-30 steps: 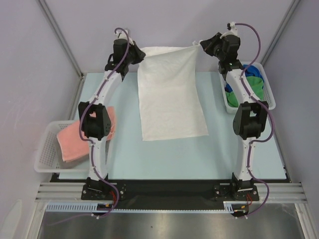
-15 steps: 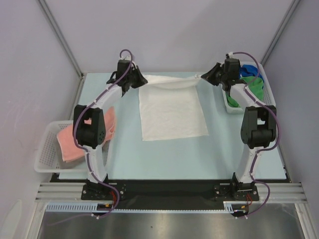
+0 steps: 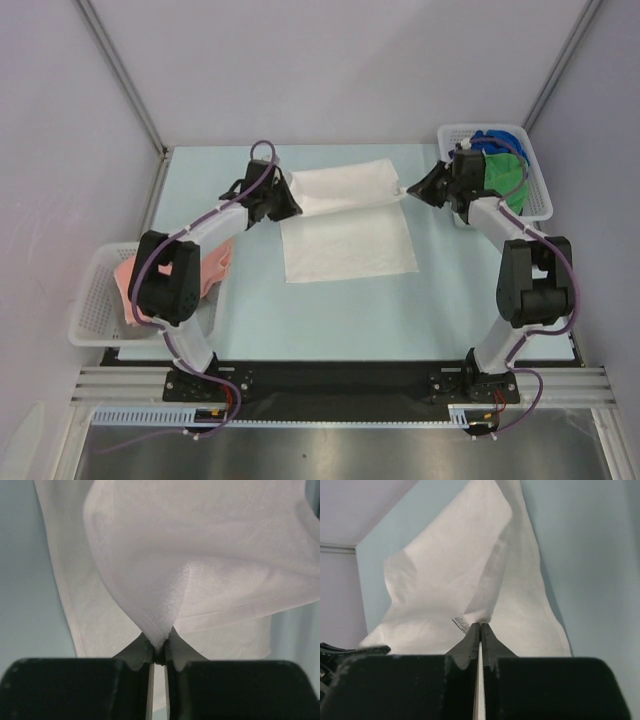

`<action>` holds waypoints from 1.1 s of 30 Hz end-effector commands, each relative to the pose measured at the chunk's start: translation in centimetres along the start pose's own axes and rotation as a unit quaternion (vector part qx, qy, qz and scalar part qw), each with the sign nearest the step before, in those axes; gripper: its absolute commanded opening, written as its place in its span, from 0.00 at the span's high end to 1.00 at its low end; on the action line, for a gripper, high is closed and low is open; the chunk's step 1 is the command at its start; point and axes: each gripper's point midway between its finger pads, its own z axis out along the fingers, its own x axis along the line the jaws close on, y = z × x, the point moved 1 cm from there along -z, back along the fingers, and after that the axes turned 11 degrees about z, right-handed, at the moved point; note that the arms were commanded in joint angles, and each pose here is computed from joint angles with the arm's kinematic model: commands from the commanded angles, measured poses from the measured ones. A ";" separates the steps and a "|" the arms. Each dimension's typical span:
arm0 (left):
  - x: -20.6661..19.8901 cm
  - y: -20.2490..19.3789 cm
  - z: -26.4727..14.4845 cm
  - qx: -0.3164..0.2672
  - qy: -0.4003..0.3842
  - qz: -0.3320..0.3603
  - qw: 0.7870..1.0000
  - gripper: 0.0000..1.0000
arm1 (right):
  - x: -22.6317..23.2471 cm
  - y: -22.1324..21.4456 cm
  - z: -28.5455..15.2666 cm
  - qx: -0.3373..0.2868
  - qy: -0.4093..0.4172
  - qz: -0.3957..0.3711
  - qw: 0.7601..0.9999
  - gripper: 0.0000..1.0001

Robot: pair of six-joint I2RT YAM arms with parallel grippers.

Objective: Fold and stack the towels
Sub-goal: Fold the towel

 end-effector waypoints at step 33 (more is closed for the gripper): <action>3.2 -10.3 -2.3 0.042 0.133 -0.111 0.984 0.57 | -10.2 -4.6 0.3 -0.004 -0.203 -0.103 0.974 0.59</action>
